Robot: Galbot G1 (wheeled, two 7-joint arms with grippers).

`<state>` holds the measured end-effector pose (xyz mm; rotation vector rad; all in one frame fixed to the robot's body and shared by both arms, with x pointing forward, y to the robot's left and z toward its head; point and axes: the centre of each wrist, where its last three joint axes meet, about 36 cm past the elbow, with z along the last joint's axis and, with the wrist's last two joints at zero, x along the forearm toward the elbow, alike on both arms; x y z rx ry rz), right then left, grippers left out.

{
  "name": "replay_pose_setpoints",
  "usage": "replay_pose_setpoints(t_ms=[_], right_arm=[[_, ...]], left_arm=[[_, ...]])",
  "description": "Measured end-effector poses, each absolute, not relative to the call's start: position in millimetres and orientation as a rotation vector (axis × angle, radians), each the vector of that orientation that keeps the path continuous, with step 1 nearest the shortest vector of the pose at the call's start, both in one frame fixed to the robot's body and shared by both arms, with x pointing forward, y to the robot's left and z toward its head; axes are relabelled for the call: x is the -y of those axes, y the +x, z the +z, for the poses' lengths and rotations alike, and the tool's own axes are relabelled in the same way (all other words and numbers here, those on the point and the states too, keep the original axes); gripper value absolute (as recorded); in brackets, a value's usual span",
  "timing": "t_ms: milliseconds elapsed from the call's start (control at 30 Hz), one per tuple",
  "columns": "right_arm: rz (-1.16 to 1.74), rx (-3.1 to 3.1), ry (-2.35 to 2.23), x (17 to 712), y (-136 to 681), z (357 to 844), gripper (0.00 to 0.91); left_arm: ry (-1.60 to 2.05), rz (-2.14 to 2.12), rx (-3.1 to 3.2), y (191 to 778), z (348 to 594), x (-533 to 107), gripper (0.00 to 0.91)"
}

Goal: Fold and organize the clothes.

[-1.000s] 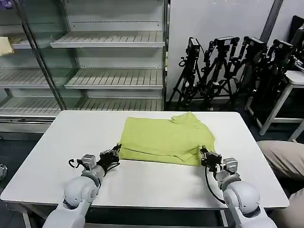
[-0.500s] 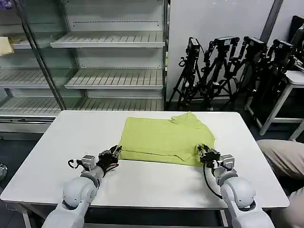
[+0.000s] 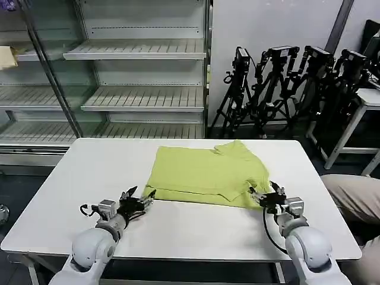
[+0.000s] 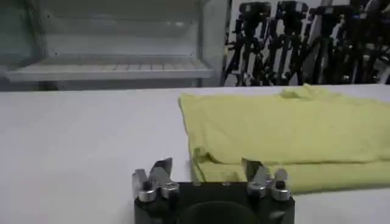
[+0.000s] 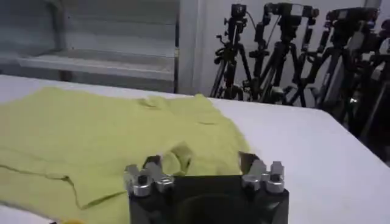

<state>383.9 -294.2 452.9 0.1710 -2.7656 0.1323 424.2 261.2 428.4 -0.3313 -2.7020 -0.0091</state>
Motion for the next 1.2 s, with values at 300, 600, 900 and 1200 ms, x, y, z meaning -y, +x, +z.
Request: replay_pose_setpoints(t_ms=[300, 600, 900, 1200], right_arm=[[0.113, 2.701, 0.148, 301.7, 355.9, 441.8, 0.000], [0.085, 2.674, 0.152, 303.3, 348.4, 435.8, 0.000], [0.087, 2.676, 0.146, 307.7, 347.4, 438.3, 0.000], [0.085, 2.676, 0.141, 310.1, 346.9, 438.4, 0.000]], left_arm=[[-0.322, -0.021, 2.673, 422.8, 420.5, -258.3, 0.534], [-0.327, -0.032, 2.658, 420.5, 416.9, -259.7, 0.020], [-0.332, -0.038, 2.653, 420.5, 416.0, -259.6, 0.020], [-0.335, -0.043, 2.649, 420.8, 414.8, -259.7, 0.020]])
